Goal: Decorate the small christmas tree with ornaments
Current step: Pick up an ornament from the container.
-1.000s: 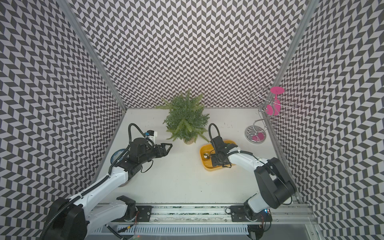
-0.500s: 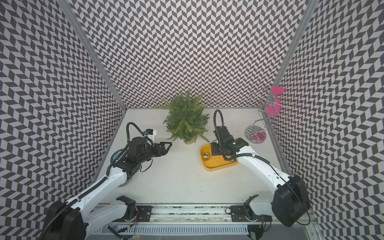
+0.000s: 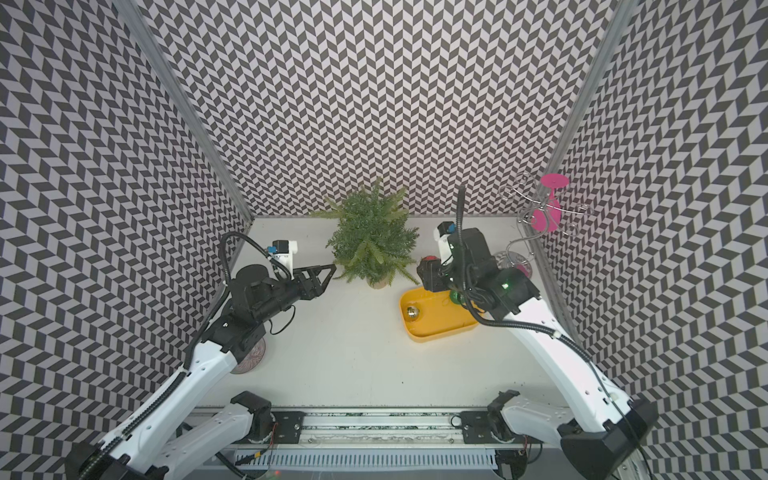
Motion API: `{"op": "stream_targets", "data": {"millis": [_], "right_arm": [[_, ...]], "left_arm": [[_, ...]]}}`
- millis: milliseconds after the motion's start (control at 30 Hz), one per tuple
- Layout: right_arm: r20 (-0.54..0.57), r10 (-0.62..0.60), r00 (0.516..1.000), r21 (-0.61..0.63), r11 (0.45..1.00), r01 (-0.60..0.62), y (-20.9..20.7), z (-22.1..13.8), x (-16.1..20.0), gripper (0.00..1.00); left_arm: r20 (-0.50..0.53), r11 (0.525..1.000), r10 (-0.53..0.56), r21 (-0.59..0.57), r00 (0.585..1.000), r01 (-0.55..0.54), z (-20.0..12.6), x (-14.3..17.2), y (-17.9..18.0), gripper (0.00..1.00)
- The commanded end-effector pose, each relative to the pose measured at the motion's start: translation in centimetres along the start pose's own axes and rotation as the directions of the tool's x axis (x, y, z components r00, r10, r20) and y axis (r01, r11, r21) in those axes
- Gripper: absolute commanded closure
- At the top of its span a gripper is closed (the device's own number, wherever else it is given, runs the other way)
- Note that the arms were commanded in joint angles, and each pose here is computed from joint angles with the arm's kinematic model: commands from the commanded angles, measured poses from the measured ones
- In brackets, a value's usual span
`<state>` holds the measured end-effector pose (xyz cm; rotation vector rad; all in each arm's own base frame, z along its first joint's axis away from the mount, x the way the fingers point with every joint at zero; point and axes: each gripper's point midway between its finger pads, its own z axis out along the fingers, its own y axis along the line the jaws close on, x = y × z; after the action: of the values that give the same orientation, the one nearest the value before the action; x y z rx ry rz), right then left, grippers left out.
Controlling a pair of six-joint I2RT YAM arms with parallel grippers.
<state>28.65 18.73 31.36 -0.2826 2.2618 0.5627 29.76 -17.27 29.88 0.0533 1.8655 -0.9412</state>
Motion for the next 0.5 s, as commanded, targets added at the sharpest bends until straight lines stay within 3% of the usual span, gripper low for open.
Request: {"op": "stream_targets", "data": {"millis": [0, 267, 467], "right_arm": [[0.033, -0.036, 0.999, -0.109, 0.993, 0.039, 2.5, -2.1, -1.5, 0.41], [0.117, -0.058, 0.991, -0.214, 0.973, 0.082, 5.5, -4.5, -5.4, 0.41], [0.162, -0.069, 0.984, -0.235, 0.966, 0.107, 6.7, -4.4, -8.1, 0.41]], "left_arm": [[0.022, 0.997, 0.036, 0.066, 0.999, -0.038, -1.0, -1.8, -2.5, 0.33], [0.063, 0.986, 0.077, 0.145, 0.995, -0.085, -1.8, -4.7, -5.7, 0.4], [0.069, 0.974, 0.091, 0.203, 0.993, -0.103, -1.5, -6.1, -7.7, 0.41]]}}
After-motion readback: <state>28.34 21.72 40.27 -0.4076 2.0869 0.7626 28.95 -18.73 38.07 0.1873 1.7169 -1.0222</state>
